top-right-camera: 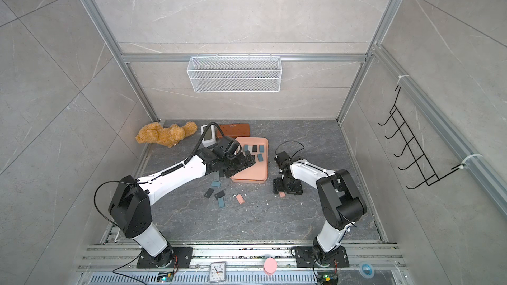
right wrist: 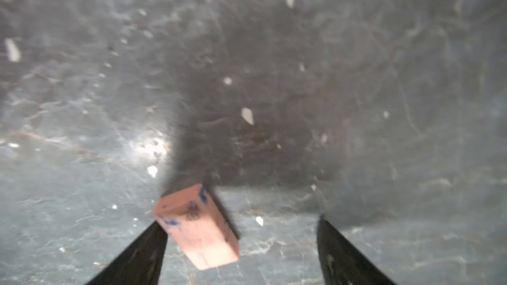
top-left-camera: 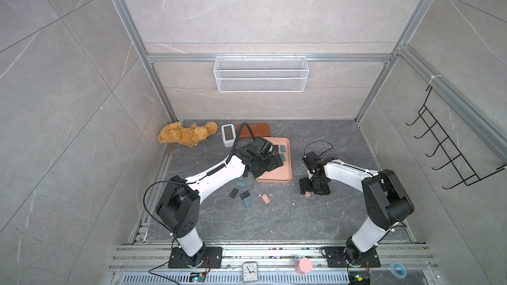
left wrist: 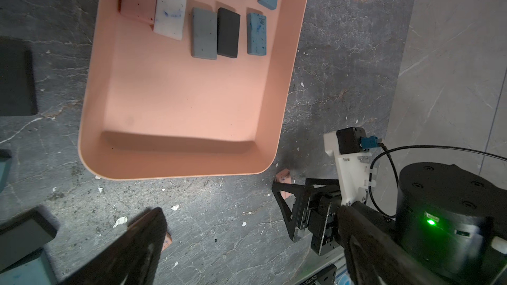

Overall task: Put the eraser in the storage box
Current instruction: Pick up the eraser from the center of the board.

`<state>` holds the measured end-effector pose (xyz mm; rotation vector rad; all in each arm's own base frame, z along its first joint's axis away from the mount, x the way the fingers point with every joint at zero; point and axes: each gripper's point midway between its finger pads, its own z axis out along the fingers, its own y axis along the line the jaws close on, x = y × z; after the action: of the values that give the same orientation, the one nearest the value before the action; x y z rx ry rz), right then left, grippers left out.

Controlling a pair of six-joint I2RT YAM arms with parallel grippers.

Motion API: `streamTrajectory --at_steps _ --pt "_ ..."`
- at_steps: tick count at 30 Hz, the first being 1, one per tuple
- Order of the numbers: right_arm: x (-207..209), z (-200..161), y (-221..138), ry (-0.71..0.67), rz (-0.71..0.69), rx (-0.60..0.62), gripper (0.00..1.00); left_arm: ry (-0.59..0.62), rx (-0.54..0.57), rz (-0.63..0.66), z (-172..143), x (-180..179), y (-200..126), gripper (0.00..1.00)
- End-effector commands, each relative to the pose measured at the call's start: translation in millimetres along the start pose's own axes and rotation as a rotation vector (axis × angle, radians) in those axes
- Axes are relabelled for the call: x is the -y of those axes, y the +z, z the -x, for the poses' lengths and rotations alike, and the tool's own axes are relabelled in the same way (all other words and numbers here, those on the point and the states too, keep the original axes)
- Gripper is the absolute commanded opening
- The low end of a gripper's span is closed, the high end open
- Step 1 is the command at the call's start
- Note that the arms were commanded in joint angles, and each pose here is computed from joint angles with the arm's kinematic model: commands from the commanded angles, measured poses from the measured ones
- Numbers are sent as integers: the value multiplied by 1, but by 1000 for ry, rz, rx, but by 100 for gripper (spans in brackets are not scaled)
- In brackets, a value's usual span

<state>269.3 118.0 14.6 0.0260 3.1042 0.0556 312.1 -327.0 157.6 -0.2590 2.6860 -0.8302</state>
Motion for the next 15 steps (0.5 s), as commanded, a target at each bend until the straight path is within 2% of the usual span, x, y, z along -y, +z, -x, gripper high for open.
streamTrajectory --at_steps 1,3,7,15 --pt "-6 2 6 9 35 -7 75 -1 28 -30 7 16 -8 100" --pt "-7 0 7 11 43 -12 70 -1 28 -29 7 16 -7 99" --pt "-8 -5 10 23 56 -19 52 -1 27 -27 7 16 -7 99" --pt "4 -21 21 46 7 -42 35 -5 29 -20 5 17 -5 99"
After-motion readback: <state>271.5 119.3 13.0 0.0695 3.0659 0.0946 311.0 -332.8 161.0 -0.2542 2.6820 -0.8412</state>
